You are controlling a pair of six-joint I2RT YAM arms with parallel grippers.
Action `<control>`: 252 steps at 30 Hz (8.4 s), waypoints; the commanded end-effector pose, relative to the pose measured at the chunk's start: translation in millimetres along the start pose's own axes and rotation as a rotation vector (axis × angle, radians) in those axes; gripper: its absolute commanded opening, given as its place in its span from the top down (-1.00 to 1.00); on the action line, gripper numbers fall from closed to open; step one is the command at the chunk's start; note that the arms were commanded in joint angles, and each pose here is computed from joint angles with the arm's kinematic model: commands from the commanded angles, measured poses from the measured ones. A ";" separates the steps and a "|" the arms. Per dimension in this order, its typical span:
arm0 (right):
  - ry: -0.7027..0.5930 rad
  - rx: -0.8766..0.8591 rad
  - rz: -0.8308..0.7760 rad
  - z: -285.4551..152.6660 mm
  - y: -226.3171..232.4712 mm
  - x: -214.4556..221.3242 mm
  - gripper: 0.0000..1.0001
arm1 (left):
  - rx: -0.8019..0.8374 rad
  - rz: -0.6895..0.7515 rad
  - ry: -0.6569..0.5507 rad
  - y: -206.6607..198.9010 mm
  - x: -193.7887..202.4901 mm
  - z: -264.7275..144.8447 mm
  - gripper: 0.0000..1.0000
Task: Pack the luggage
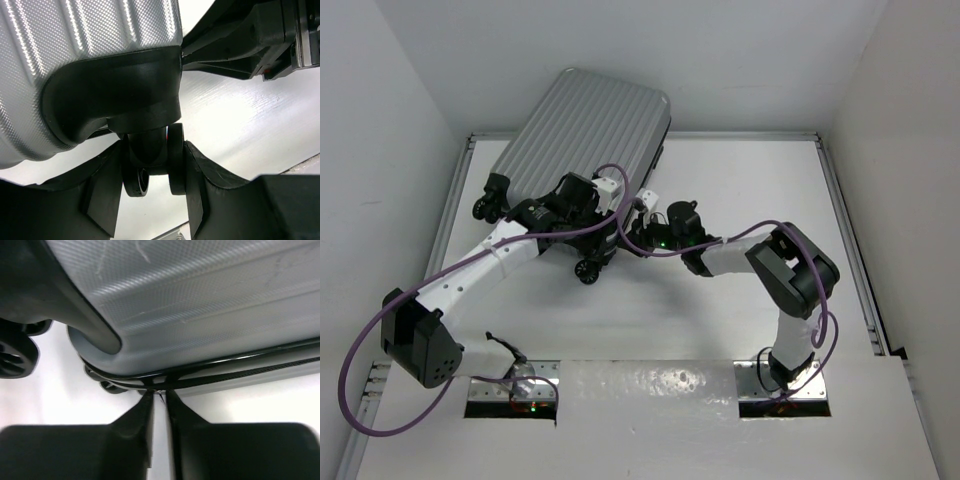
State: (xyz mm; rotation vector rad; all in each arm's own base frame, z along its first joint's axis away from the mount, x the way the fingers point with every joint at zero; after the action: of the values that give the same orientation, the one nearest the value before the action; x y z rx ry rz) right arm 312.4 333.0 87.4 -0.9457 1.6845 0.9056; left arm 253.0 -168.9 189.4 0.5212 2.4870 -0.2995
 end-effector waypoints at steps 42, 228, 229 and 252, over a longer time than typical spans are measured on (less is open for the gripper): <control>-0.106 0.609 0.084 -17.1 -270.4 -84.8 1.00 | -0.094 0.491 0.097 47.6 77.8 -46.4 1.00; -0.111 -0.092 0.017 -16.5 47.1 -17.1 1.00 | -0.014 0.298 -0.366 195.9 -179.9 28.3 0.21; -0.096 -0.102 0.026 -11.4 46.8 -10.5 1.00 | -0.023 0.300 -0.370 197.2 -181.1 28.3 0.22; 0.086 -0.058 -0.046 7.9 26.6 6.6 1.00 | -0.033 0.289 -0.372 202.6 -182.8 29.1 0.24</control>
State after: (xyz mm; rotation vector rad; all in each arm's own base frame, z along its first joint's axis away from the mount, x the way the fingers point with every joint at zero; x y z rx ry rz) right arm 276.0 351.2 96.6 -1.0386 1.6354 1.0158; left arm 500.5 -57.9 258.1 0.7294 1.9725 -0.2459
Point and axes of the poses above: each gripper's point midway between its finger pads, its own z axis out along the fingers, its own y axis along the line the jaws close on, x = y × z, the point moved 3 cm from there along -z, back along the fingers, and after that the axes turned 6 degrees about -z, right-handed, at the moved point
